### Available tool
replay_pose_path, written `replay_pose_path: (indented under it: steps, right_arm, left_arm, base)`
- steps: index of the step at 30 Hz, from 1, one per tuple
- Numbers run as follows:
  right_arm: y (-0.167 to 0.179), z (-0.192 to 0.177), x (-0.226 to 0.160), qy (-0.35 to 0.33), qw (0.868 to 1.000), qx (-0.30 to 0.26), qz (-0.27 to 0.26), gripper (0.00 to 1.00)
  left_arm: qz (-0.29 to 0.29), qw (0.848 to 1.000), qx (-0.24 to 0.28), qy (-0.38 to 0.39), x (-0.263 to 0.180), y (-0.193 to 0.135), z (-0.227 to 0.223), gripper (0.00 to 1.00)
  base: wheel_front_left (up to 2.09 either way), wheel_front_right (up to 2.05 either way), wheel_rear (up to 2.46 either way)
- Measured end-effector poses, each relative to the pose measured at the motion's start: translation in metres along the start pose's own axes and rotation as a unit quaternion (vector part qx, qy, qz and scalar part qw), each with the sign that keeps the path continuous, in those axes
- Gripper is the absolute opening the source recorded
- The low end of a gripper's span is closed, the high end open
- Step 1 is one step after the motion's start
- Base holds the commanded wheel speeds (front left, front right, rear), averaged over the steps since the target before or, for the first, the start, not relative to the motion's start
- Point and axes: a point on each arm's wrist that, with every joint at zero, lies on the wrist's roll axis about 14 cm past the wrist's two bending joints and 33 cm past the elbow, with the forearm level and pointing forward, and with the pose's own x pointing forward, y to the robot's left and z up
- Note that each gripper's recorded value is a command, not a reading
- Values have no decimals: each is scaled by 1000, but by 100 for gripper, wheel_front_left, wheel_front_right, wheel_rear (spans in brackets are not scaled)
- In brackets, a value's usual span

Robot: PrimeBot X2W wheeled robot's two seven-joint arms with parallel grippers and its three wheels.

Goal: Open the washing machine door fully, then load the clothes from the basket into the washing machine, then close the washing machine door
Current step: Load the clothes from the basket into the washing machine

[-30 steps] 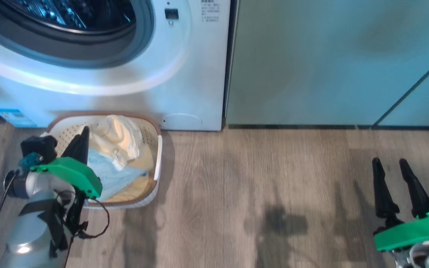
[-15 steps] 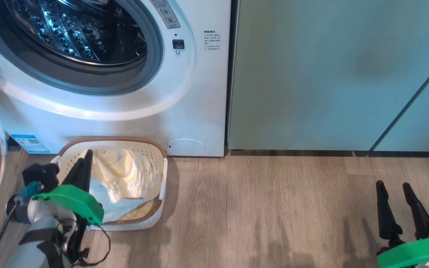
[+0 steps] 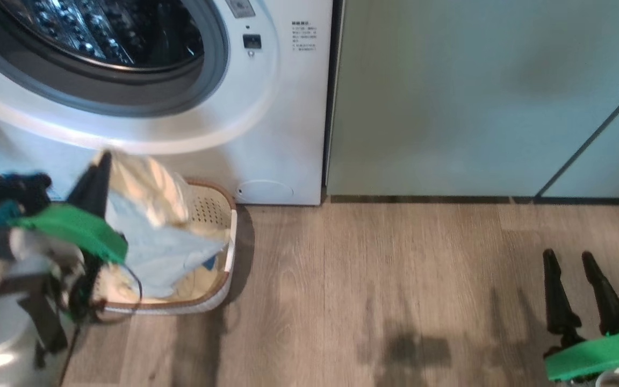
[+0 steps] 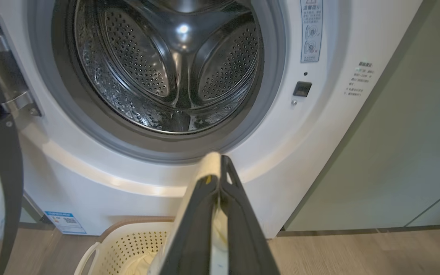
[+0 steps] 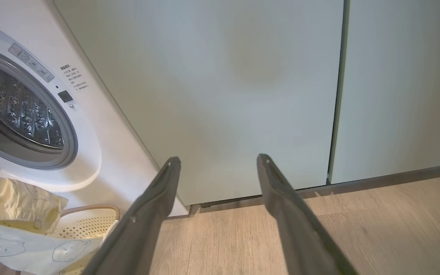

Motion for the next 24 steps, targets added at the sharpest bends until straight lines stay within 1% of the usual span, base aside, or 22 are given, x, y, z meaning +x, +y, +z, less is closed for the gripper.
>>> replay_pose_path:
  steps: [3,10,19,20,23,24]
  right_arm:
    - [-1,0,8,1,1000,-2,-1,100]
    - [-9,-10,24,16,1000,-8,-11,100]
    - [-15,-22,42,30,999,-10,-24,100]
    - [-15,-22,42,30,999,-10,-24,100]
    - [-18,-26,48,35,999,-12,-27,100]
    - [-19,-27,50,37,999,-12,-28,100]
  left_arm:
    - [-7,1000,-5,-12,22,1,14,0]
    - [-23,999,8,-27,73,5,34,0]
    - [-37,999,26,-3,134,7,31,0]
    - [-37,999,26,-3,134,7,31,0]
    - [-37,999,24,0,153,7,28,0]
    - [-34,999,16,0,159,9,28,0]
  base:
    - [0,0,0]
    - [0,0,0]
    - [0,0,0]
    - [0,0,0]
    - [0,0,0]
    - [0,0,0]
